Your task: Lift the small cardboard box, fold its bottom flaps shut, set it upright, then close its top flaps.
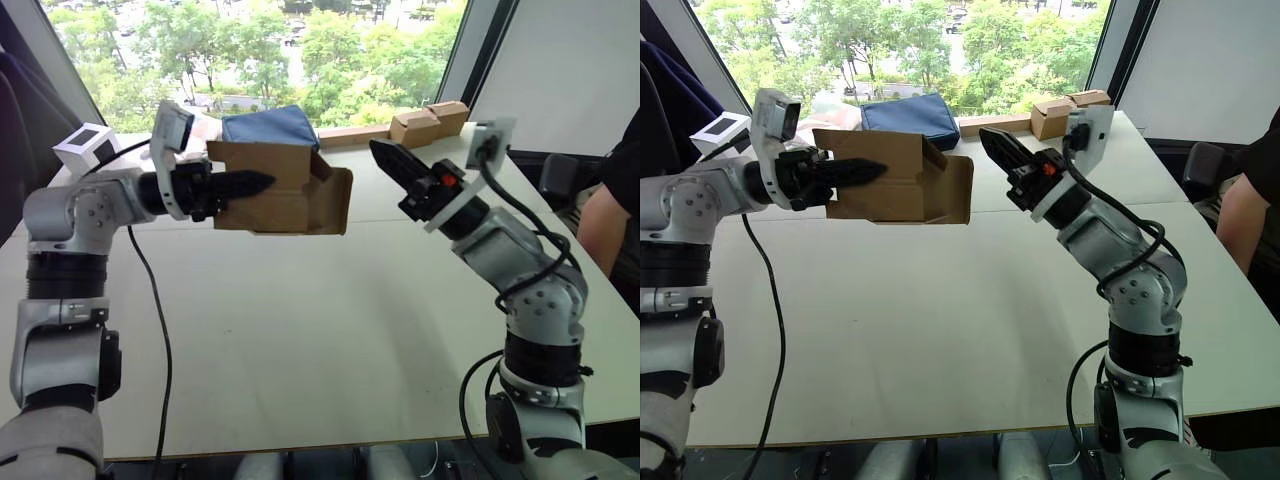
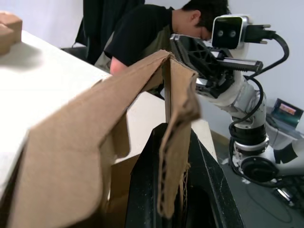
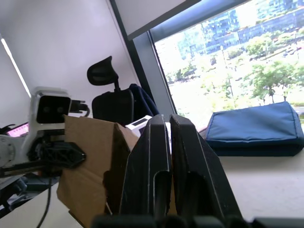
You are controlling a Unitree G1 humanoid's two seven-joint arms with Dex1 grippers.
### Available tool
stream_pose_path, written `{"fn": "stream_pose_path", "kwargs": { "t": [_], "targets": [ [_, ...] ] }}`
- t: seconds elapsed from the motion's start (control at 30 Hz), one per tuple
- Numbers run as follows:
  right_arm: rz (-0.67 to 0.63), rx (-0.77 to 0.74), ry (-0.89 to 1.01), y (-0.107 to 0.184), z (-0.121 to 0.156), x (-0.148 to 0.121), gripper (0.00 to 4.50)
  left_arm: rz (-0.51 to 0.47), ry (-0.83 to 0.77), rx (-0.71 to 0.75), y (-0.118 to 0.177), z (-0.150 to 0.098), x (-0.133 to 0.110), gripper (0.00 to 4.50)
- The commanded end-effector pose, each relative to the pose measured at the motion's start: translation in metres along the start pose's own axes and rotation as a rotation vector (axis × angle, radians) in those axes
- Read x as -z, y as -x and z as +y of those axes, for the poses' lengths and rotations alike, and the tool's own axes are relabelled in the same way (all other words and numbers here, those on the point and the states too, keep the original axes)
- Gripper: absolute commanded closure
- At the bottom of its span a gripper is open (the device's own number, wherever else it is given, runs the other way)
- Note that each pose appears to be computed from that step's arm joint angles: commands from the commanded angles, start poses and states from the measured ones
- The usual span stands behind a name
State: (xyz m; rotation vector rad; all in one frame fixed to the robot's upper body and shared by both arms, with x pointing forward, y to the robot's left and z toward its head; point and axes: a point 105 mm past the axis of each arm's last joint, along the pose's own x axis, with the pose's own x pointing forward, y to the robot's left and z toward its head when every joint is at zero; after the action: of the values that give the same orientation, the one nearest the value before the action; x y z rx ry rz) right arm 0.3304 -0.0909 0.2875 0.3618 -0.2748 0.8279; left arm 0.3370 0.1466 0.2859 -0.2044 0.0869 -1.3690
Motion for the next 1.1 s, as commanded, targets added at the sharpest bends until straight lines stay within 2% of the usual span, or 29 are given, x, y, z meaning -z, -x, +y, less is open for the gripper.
{"fn": "stream_pose_path", "kwargs": {
  "t": [0.03,0.27,0.53,0.9,1.1],
  "targets": [
    [-0.003,-0.063,0.049,-0.009,0.015,0.001,4.40,0.009,-0.060,0.018,0.000,-0.006,-0.011,4.50],
    [0.038,-0.105,0.058,-0.016,0.026,0.017,4.40,0.039,-0.066,0.056,-0.004,-0.016,-0.005,4.50],
    [0.060,-0.160,0.041,-0.020,0.038,0.027,4.40,0.029,-0.062,0.075,-0.009,-0.021,-0.006,4.50],
    [0.074,-0.236,-0.007,-0.016,0.054,0.038,4.40,0.015,-0.049,0.111,-0.017,-0.026,-0.006,4.50],
    [0.051,-0.234,-0.016,-0.022,0.055,0.034,4.40,0.009,-0.033,0.137,-0.020,-0.032,-0.006,4.50]
  ]
}}
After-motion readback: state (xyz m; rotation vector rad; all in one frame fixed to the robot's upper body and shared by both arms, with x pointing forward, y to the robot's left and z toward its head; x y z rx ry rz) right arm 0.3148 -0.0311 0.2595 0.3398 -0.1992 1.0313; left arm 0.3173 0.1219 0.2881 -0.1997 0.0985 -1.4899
